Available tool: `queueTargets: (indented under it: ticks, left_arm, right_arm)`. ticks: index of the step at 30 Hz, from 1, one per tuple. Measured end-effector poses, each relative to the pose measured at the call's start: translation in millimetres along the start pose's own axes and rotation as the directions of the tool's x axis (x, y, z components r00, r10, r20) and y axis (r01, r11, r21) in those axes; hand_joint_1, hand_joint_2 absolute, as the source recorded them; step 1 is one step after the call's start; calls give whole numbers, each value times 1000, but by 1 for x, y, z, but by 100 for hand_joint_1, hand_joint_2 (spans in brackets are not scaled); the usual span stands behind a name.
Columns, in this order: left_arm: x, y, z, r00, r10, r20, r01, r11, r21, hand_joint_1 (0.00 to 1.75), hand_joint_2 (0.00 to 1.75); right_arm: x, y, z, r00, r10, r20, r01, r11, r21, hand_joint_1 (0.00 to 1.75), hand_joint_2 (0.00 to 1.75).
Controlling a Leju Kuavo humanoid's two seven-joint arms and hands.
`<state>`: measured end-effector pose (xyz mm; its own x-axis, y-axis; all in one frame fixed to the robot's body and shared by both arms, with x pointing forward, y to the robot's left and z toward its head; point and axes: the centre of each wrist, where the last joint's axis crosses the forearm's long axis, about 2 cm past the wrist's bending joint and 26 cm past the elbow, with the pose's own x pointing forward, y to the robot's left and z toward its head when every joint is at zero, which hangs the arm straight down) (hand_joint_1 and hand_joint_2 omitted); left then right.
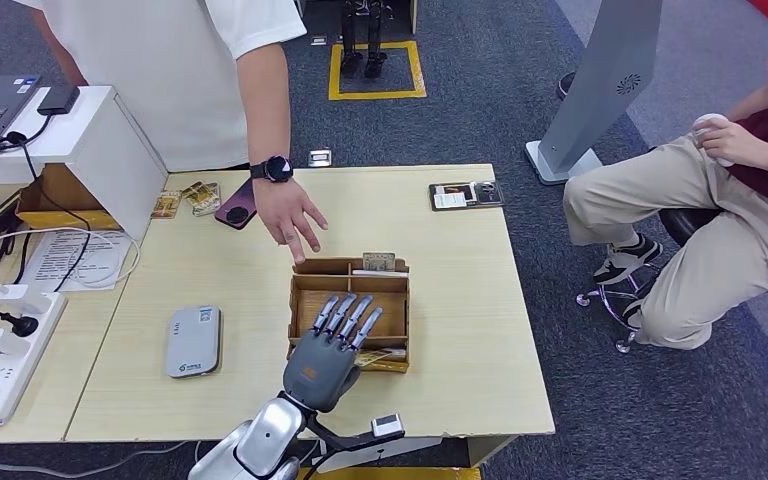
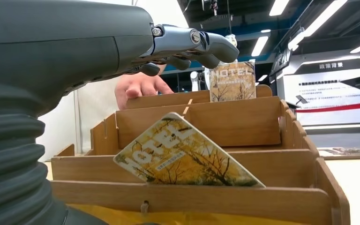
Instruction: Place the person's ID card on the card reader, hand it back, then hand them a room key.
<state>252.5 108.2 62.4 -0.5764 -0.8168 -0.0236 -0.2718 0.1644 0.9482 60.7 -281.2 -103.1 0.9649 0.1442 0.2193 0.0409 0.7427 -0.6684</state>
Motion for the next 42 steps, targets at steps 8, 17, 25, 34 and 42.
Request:
queueTargets:
  ticks: [8,17,25,34,42]
  left_arm:
    - [-1,0,0,998,58,3,-58,998,0,175,175]
    - [-2,0,0,995,99,-5,-99,995,1,175,175]
    - [-2,0,0,995,104,-1,-104,995,3,175,175]
    - [-2,3,0,994,103,26,-103,995,17,175,175]
    - [0,10,-1,993,106,45,-108,993,52,175,175]
  right_arm:
    - [0,0,0,1000,1,2,-1,1000,0,0,175]
    - [0,0,0,1000,1,5,-1,1000,0,0,175]
    - [0,0,0,1000,2,6,-2,1000,0,0,175]
    - [1,0,0,1000,9,12,-9,1000,0,0,175]
    - [1,0,0,1000,11,14,-11,1000,0,0,175]
